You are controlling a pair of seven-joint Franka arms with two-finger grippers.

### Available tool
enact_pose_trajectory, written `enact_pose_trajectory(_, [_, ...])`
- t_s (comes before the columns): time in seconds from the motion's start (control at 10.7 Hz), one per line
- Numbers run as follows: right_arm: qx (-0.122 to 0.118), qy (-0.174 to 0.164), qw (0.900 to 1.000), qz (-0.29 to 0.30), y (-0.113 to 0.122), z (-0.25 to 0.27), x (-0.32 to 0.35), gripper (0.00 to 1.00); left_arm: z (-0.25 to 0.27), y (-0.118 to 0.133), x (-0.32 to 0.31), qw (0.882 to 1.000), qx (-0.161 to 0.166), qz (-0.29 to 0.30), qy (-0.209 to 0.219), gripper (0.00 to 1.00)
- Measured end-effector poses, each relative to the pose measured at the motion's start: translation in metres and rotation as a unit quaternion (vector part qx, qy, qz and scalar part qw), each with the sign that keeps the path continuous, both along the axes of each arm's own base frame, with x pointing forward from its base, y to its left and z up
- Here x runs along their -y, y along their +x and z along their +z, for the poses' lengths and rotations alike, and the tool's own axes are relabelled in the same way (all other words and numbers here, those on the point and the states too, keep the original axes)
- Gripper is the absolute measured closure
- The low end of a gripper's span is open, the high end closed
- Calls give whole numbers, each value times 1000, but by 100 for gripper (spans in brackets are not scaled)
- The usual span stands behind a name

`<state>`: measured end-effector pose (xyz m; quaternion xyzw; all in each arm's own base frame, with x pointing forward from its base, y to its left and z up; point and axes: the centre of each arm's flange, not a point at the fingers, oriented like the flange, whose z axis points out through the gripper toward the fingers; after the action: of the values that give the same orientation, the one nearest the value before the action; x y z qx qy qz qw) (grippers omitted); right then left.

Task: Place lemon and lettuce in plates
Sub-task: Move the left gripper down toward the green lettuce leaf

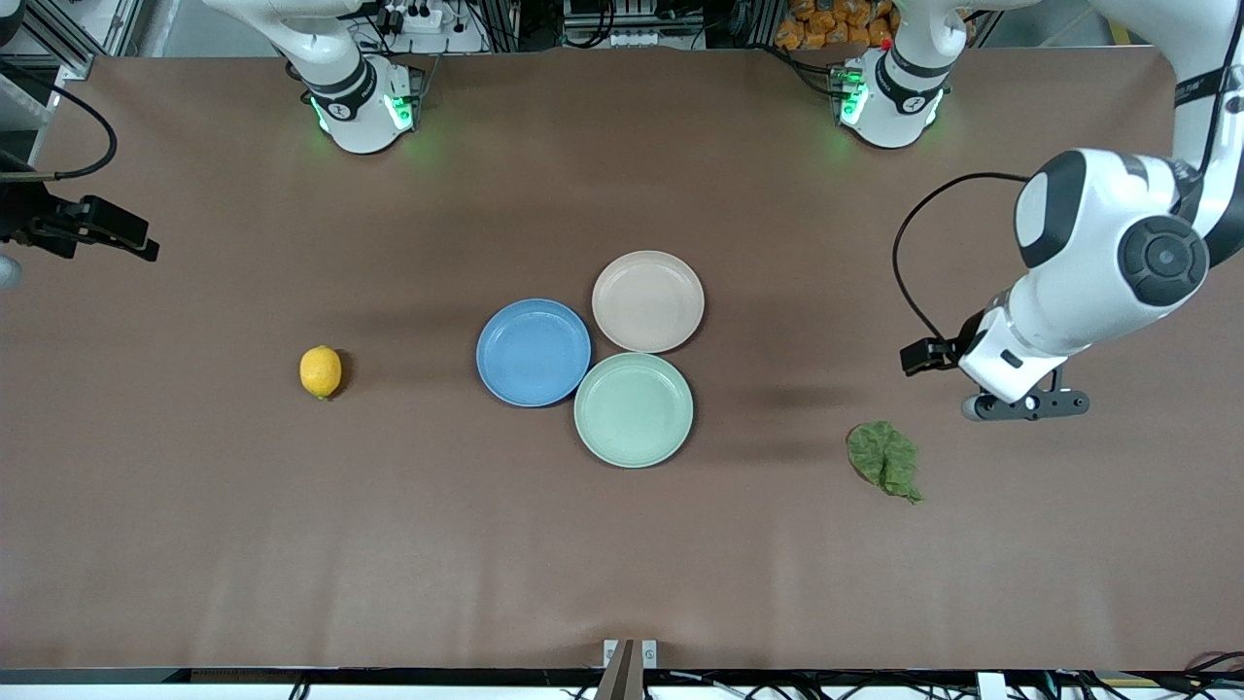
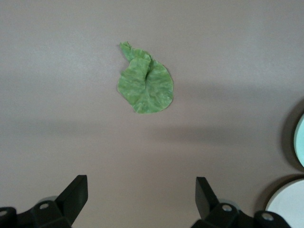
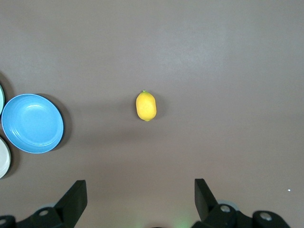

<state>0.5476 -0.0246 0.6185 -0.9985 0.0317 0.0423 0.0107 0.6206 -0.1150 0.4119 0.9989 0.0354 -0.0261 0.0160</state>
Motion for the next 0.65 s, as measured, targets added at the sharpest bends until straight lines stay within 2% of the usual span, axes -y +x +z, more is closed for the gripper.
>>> enact_pose_trajectory(0.65, [-2,0,1000,-4,0,-1,4,0,-48,27,5,997,-7,78,9,0])
